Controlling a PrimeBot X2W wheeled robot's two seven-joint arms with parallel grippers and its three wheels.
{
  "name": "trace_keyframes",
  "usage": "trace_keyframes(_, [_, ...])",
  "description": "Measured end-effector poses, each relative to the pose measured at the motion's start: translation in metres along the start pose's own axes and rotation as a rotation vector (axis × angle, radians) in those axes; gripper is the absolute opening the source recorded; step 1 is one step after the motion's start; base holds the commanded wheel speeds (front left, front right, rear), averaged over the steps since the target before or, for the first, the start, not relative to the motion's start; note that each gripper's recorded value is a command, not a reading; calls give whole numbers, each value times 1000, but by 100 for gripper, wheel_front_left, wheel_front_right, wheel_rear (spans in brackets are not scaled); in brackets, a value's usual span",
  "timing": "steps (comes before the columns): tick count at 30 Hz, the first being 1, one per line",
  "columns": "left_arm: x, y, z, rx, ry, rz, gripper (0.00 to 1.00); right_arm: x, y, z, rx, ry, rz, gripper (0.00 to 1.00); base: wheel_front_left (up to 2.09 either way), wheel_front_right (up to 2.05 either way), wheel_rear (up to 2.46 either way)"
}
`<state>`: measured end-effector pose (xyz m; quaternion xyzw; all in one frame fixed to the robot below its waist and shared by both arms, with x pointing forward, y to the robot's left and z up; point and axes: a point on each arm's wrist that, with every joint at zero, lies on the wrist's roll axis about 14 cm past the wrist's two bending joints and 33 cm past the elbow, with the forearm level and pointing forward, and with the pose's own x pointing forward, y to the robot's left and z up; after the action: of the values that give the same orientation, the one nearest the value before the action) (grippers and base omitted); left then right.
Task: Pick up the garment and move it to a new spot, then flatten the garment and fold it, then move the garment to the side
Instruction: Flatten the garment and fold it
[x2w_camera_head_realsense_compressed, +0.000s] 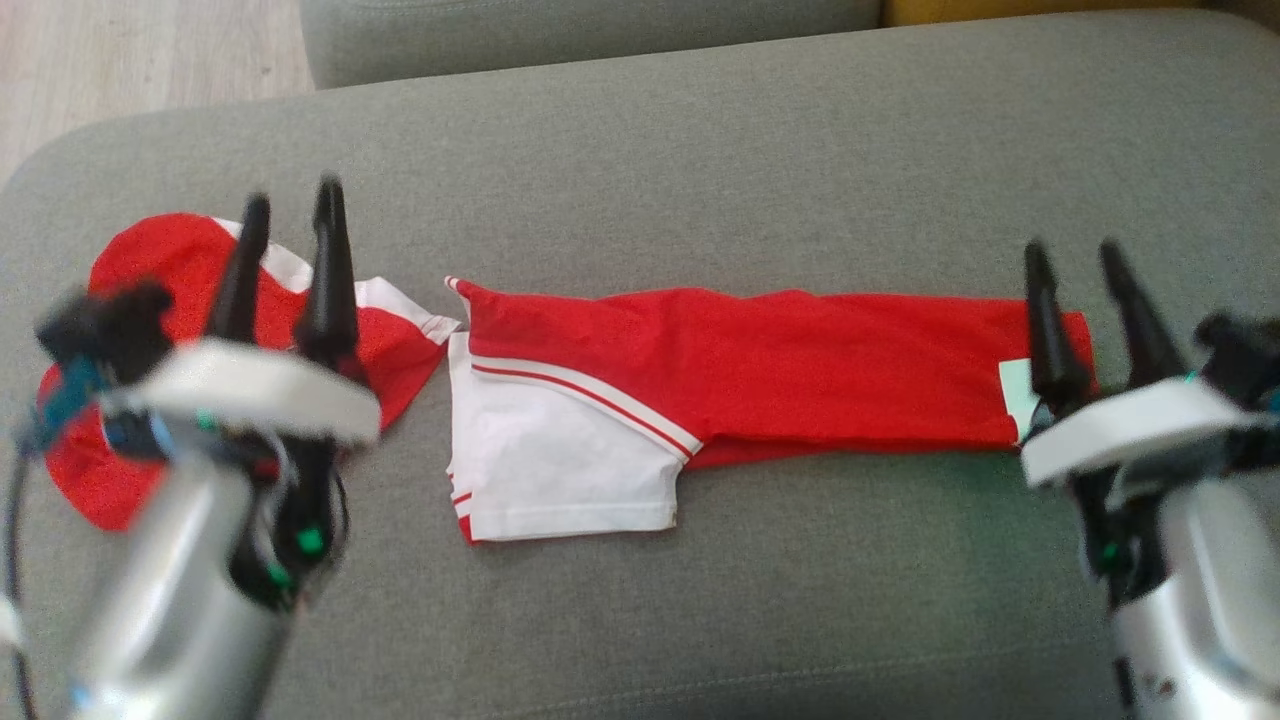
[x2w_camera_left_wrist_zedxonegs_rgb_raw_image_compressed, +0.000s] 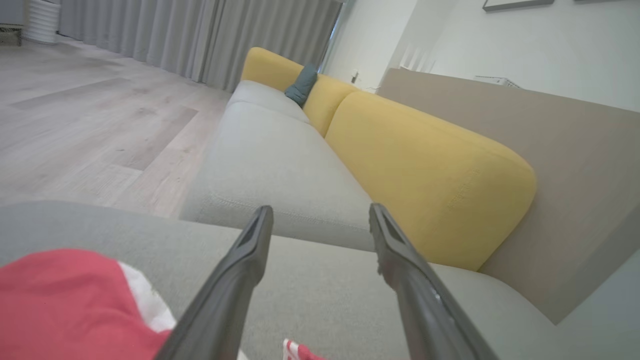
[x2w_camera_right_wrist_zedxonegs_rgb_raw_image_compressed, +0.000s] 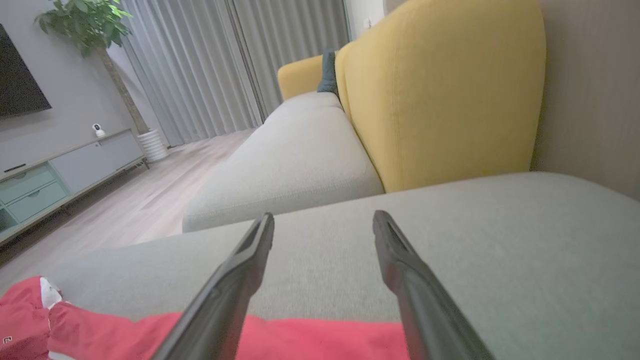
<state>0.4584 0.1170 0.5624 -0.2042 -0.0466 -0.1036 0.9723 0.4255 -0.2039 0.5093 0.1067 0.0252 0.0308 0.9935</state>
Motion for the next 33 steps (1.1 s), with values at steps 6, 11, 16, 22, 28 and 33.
trace_keyframes(6, [-42, 8, -40, -10, 52, 65, 100, -18, -3, -44, 8, 86, -53, 100, 0, 0, 0])
trace_keyframes(11, [-41, 12, -46, 14, 55, 44, 100, -21, -34, -55, -5, 117, -159, 100, 0, 0, 0])
trace_keyframes(16, [-41, 17, -58, 19, 82, 39, 100, -22, -63, -68, -22, 189, -254, 100, 0, 0, 0])
trace_keyframes(22, [-42, 18, -72, 13, 115, 32, 100, -22, -76, -89, 7, 272, -308, 100, 0, 0, 0])
trace_keyframes(28, [-34, 25, -75, 18, 117, 40, 100, -19, -76, -118, 47, 377, -321, 100, 0, 0, 0])
trace_keyframes(33, [-34, 29, -83, 24, 137, 44, 100, -15, -76, -132, 56, 427, -326, 100, 0, 0, 0])
